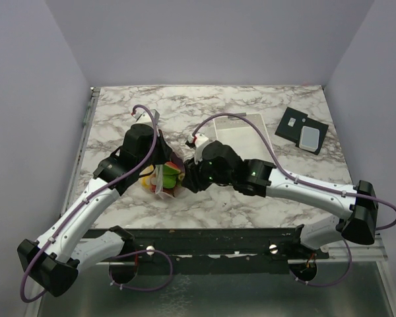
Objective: Place the food in the zip-top bag and seal the zipper
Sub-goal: Adjust the fake vegetable in the zipper food storage bag.
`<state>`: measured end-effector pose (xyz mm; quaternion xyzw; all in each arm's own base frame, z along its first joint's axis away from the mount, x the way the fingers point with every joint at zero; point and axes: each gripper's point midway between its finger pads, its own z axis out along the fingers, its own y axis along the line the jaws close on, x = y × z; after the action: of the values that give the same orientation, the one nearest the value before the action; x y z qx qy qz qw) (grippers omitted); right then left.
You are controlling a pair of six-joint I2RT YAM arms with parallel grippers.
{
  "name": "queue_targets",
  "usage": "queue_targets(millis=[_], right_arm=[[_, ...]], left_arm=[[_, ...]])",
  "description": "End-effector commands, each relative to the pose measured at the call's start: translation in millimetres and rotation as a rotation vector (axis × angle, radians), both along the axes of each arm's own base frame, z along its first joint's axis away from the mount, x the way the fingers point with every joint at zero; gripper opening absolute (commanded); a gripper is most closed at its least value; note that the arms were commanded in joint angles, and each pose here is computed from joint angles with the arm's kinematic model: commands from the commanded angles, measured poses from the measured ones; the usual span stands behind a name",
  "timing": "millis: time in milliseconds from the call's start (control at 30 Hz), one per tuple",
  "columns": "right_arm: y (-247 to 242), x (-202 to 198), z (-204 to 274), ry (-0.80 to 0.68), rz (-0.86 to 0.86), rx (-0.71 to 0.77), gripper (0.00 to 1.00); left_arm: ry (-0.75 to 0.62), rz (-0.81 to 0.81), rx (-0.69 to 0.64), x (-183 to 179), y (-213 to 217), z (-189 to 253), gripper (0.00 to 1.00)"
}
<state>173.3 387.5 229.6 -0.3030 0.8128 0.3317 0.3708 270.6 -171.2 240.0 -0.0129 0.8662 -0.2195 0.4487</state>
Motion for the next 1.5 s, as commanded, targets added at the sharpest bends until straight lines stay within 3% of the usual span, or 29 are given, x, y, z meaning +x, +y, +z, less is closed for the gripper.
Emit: queue_targets(millis=[0, 833, 967, 1233, 1467], right_arm=[[-2.7, 2.6, -24.0, 0.021, -0.035, -0.095, 0.4], [6.6, 27.8, -51.2, 0.022, -0.175, -0.206, 0.35], [4.0, 31.8, -57.2, 0.023, -0.204, -0.24, 0.31], [8.2, 38.8, -53.4, 0.008, -0.236, -0.216, 0.13], [20.0, 49.6, -45.8, -0.026, -0.25, -0.196, 0.09]], left_arm=[[-0.03, -0.015, -0.025, 1.5, -5.0, 16.9, 0.0], [-0.036, -0.042, -0.03, -2.1, -7.3, 21.8, 0.0], [-0.038, -0.044, -0.031, -2.8, -7.2, 22.9, 0.0], [-0.035, -0.078, -0.04, -7.9, -10.9, 22.6, 0.0], [-0.034, -0.193, -0.084, -21.0, -26.4, 32.6, 0.0]])
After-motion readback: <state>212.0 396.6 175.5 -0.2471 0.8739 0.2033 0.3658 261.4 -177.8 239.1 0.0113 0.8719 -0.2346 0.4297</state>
